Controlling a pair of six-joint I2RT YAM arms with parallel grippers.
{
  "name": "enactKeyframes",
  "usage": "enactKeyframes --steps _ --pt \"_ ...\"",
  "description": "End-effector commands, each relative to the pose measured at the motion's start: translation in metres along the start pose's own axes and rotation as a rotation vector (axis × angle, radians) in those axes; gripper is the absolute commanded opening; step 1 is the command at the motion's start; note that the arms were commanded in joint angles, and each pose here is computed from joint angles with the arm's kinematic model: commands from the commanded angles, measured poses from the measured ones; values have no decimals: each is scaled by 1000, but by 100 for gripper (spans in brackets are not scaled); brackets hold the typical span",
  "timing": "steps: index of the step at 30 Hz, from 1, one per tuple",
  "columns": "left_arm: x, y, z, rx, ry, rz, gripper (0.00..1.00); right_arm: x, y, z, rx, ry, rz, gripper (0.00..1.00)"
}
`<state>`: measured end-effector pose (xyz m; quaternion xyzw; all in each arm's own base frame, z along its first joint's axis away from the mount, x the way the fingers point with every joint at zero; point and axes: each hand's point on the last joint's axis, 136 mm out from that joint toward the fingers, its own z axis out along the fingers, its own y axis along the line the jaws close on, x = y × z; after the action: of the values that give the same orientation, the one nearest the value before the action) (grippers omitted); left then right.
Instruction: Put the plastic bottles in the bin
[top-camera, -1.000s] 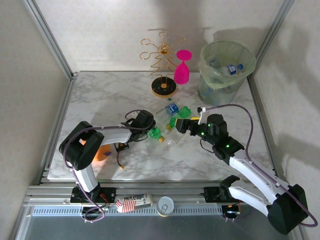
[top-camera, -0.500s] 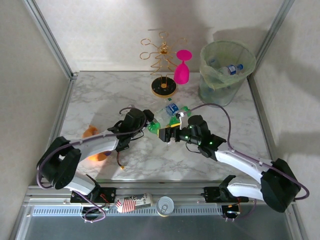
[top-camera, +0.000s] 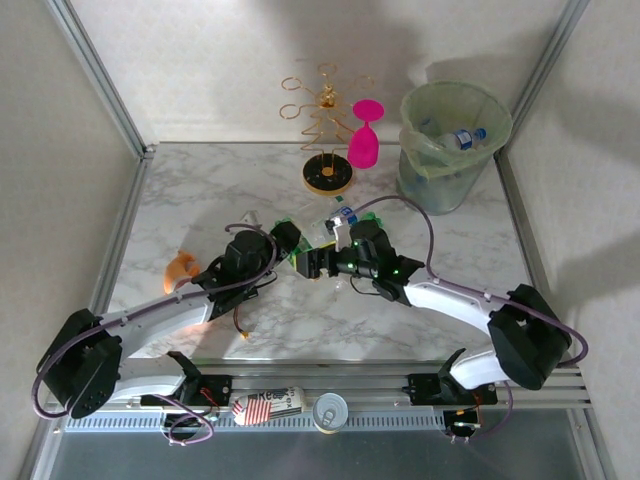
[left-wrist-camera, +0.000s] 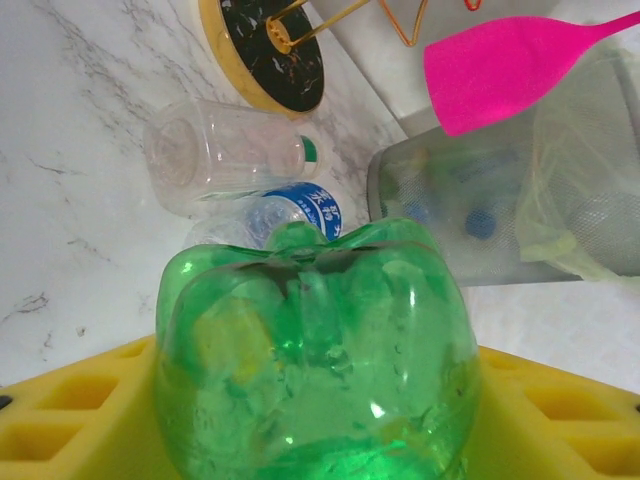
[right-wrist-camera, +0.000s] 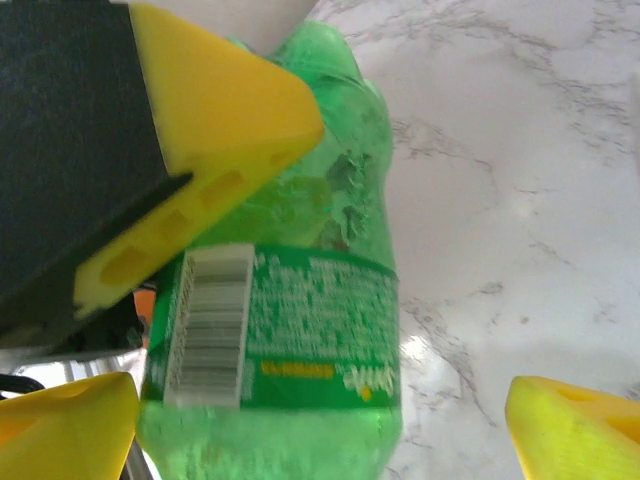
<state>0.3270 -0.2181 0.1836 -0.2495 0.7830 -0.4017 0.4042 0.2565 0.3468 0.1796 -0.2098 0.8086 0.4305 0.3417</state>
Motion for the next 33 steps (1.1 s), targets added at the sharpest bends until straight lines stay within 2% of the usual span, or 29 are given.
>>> enactKeyframes --steps 1,6,13,16,20,22,27,33 --pt "0 -16 -7 74 0 19 61 -16 21 8 -74 -29 -28 94" --pt "1 -18 -7 89 11 19 62 -14 23 17 -88 -15 -15 88" --pt "1 -18 -10 95 8 18 63 -12 23 17 -95 -18 -10 65" --pt "2 -15 -10 90 9 9 70 -14 22 14 -86 -38 -12 59" --pt "-3 -13 -11 71 -11 9 94 -16 17 8 -52 -66 -20 58" --pt "-9 -10 -12 47 -31 25 99 -15 9 5 0 -64 -32 58" --pt "-34 3 -23 -24 -117 53 100 -19 -16 -11 141 -61 -66 56" --pt "-52 24 -33 -73 -189 26 99 -48 -51 -53 284 -133 -57 56"
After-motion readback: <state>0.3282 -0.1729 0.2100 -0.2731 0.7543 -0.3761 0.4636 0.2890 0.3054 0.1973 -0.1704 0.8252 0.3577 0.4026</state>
